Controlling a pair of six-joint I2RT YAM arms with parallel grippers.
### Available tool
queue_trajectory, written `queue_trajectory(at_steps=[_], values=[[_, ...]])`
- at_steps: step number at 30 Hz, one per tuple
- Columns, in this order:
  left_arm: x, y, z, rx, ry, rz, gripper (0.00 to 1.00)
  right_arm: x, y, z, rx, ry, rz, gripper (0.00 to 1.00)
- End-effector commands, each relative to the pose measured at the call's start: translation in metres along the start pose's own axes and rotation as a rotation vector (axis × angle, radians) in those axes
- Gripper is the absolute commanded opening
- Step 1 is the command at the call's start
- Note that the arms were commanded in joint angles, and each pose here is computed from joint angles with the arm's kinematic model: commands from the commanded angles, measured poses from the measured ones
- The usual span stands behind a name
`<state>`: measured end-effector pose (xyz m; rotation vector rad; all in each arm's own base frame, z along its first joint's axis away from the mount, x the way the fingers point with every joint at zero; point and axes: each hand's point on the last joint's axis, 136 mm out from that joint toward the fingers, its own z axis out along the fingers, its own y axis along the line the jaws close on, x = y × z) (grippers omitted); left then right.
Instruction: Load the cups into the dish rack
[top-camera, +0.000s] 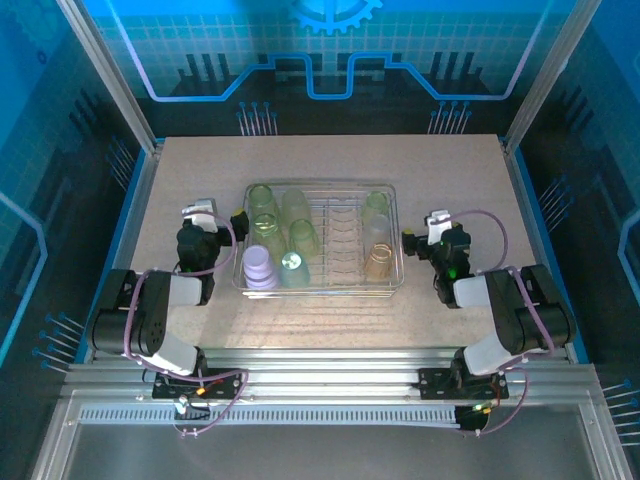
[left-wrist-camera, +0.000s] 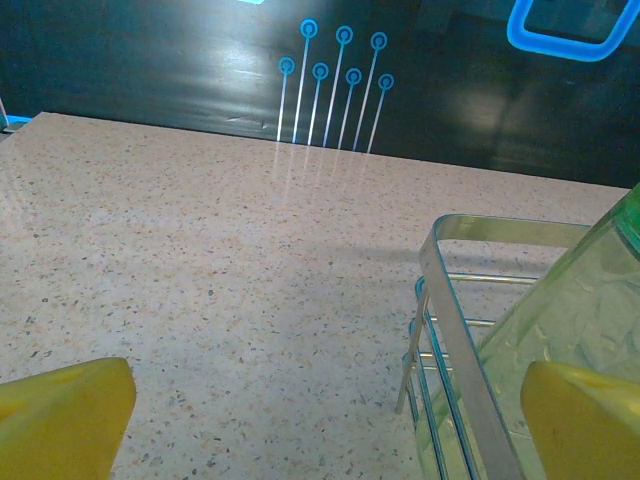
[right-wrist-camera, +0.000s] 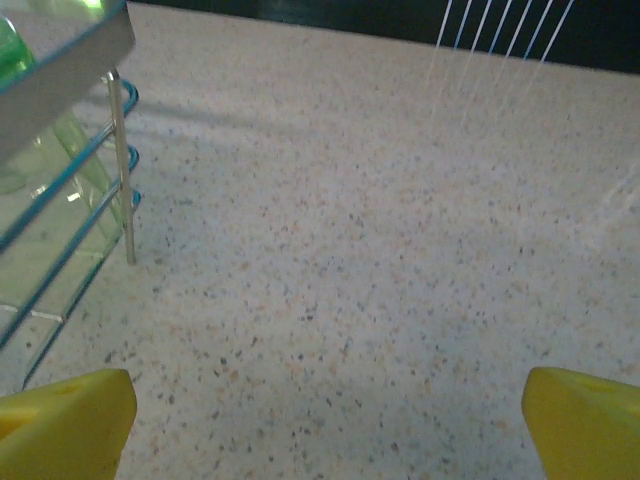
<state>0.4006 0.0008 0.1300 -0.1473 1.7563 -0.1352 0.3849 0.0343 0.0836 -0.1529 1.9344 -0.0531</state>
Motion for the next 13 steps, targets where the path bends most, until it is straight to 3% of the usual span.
queue_trajectory(at_steps=[1,13], values=[[0.0311,0.0165,-0.0004,-0.076,0.112,0.043,0.99,-0.0195,-0.0079,-0.0010,0.056,-0.082,-0.016,1.00],[0.0314,0.0160,0.0005,-0.075,0.117,0.046,0.99,-0.0186,-0.0084,0.0041,0.025,-0.051,0.003,1.00]])
